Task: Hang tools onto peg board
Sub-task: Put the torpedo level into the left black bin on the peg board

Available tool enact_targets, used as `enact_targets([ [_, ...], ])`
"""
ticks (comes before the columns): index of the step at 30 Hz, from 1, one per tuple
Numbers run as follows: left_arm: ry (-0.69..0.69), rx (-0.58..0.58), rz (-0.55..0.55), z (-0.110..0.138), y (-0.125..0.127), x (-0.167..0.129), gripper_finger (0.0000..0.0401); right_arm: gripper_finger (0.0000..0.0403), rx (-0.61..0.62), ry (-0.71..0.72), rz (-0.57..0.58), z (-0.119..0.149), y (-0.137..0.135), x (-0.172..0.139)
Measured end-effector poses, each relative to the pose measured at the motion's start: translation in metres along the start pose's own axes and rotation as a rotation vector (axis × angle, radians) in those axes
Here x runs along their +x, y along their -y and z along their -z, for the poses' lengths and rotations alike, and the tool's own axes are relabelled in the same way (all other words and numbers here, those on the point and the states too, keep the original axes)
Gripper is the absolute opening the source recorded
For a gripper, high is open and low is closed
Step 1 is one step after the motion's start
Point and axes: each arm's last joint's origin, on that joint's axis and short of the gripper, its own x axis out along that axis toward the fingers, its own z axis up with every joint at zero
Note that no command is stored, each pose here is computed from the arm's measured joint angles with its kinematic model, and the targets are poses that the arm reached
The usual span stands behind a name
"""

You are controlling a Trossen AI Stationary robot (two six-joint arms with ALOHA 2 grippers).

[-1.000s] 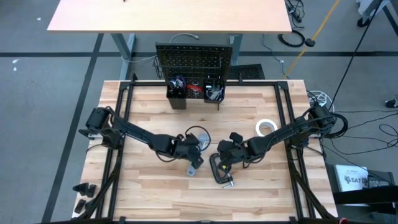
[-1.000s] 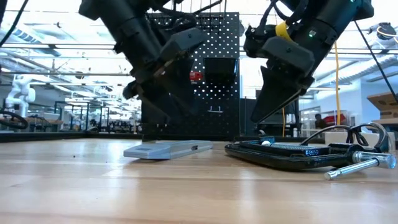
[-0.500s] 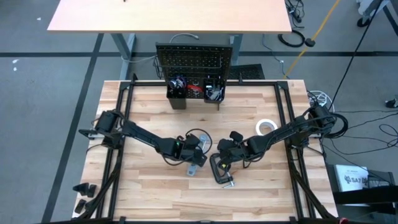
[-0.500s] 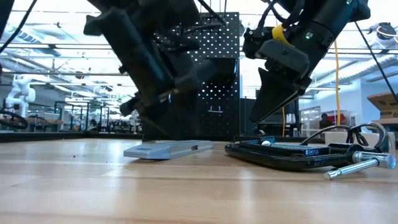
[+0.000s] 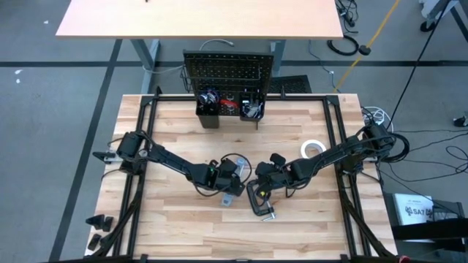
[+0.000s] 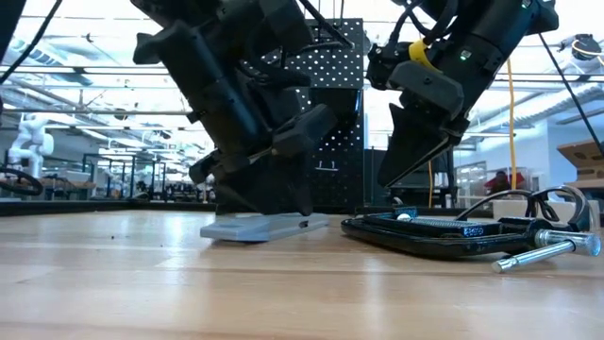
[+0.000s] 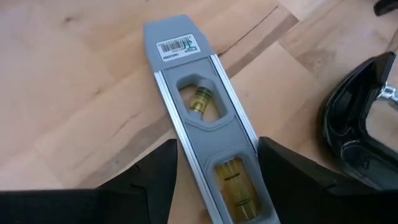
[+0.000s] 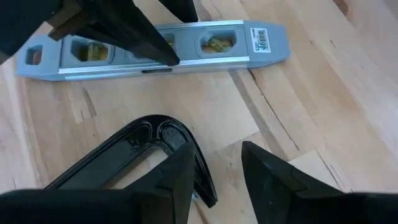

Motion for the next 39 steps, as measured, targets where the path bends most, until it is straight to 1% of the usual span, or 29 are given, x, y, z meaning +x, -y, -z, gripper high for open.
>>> enact_targets([
  [3, -0.028, 0.059, -0.059, 0.003, -0.005, -0.004, 0.0217, 0.0127, 0.000, 0.000, 0.000, 0.000, 0.000, 0.000],
  [8, -0.035, 0.180, -0.175, 0.013, -0.013, -0.018, 0.0217, 0.0127, -0.002, 0.000, 0.001, 0.000, 0.000, 0.000],
  [10, -0.023, 0.202, -0.188, 0.015, -0.014, -0.026, 0.0217, 0.0127, -0.005, 0.001, 0.001, 0.000, 0.000, 0.000],
  [12, 0.002, 0.200, -0.167, 0.014, -0.012, -0.035, 0.0217, 0.0127, -0.003, 0.002, 0.004, 0.000, 0.001, 0.000],
  [15, -0.005, 0.192, -0.121, 0.013, -0.010, -0.044, 0.0217, 0.0127, 0.001, 0.005, 0.010, -0.002, 0.002, 0.001],
  [19, -0.072, 0.096, -0.077, 0.010, -0.010, -0.043, 0.0217, 0.0127, 0.009, 0.005, 0.016, -0.003, 0.005, 0.002],
  [21, -0.092, 0.041, -0.079, 0.008, -0.012, -0.039, 0.0217, 0.0127, 0.011, 0.005, 0.016, -0.004, 0.005, 0.002],
  [23, -0.107, 0.023, -0.081, 0.006, -0.013, -0.037, 0.0217, 0.0127, 0.013, 0.007, 0.015, -0.004, 0.005, 0.003],
  [27, -0.104, 0.014, -0.077, 0.003, -0.014, -0.036, 0.0217, 0.0127, 0.012, 0.005, 0.013, -0.004, 0.005, 0.003],
  [30, -0.103, 0.053, -0.076, 0.002, -0.015, -0.033, 0.0217, 0.0127, 0.012, 0.005, 0.012, -0.004, 0.005, 0.003],
  [33, -0.108, 0.083, -0.097, 0.006, -0.017, -0.023, 0.0217, 0.0127, 0.013, 0.005, 0.012, -0.004, 0.005, 0.003],
  [36, -0.137, 0.087, -0.113, 0.011, -0.018, -0.013, 0.0217, 0.0127, 0.014, 0.005, 0.010, -0.004, 0.005, 0.003],
  [39, -0.131, 0.095, -0.131, 0.014, -0.018, -0.010, 0.0217, 0.0127, 0.020, 0.005, 0.010, -0.004, 0.005, 0.003],
])
